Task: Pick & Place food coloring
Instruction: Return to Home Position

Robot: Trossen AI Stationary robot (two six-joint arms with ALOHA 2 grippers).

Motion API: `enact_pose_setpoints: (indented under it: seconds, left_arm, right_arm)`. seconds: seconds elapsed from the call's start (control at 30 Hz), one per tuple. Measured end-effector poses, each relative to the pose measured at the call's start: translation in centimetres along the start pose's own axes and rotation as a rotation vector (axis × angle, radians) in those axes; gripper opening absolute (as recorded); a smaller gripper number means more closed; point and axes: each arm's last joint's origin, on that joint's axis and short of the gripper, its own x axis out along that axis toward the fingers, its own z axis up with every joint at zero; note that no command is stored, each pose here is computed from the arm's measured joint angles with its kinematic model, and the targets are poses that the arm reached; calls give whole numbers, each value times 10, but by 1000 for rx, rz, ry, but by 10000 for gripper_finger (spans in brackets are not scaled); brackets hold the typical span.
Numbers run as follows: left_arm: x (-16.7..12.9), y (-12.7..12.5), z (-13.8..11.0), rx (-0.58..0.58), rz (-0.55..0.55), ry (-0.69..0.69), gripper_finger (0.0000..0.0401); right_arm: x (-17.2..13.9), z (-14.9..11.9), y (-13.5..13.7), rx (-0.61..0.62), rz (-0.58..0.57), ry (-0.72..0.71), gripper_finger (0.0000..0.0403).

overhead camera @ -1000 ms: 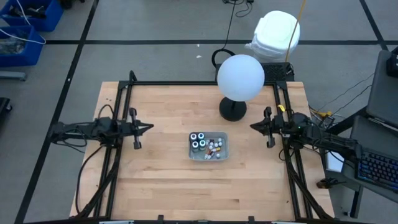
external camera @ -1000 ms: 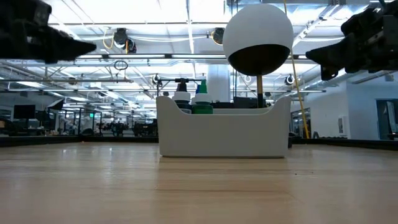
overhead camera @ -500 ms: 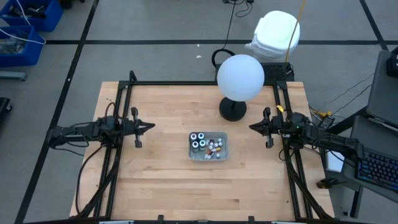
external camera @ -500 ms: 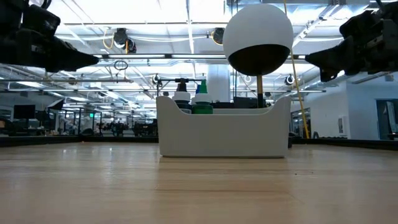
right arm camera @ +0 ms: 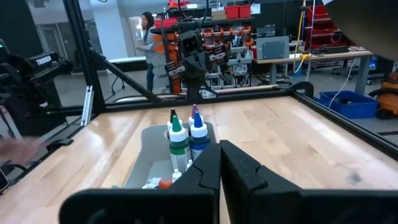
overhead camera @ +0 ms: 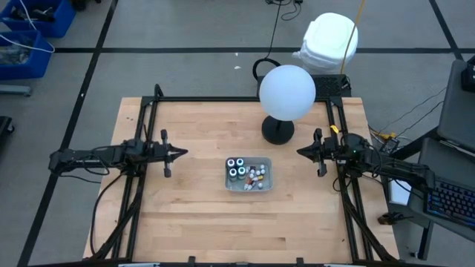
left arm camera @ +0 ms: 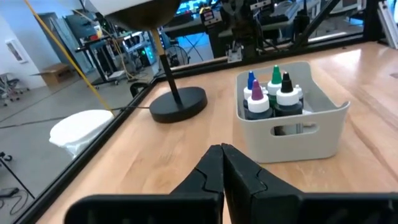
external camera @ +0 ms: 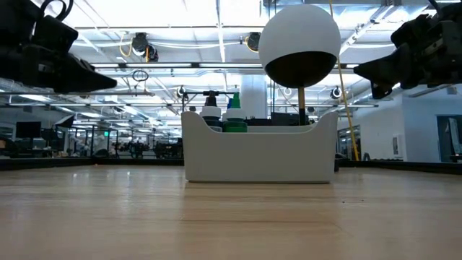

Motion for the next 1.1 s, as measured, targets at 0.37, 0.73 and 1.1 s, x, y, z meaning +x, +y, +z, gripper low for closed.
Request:
enact_pose_setpoints:
  seconds: [0.37,0.73,1.1]
  left_arm:
    - [0,0,1,0,4,-16,39]
    - [0,0,2,-3,5,-17,55]
    - [0,0,2,-3,5,-18,40]
  right_arm:
    - [0,3,0,-8,4,-27,0]
    - [0,3,0,-9,4,-31,0]
    - [0,3,0,-10,4,-32,0]
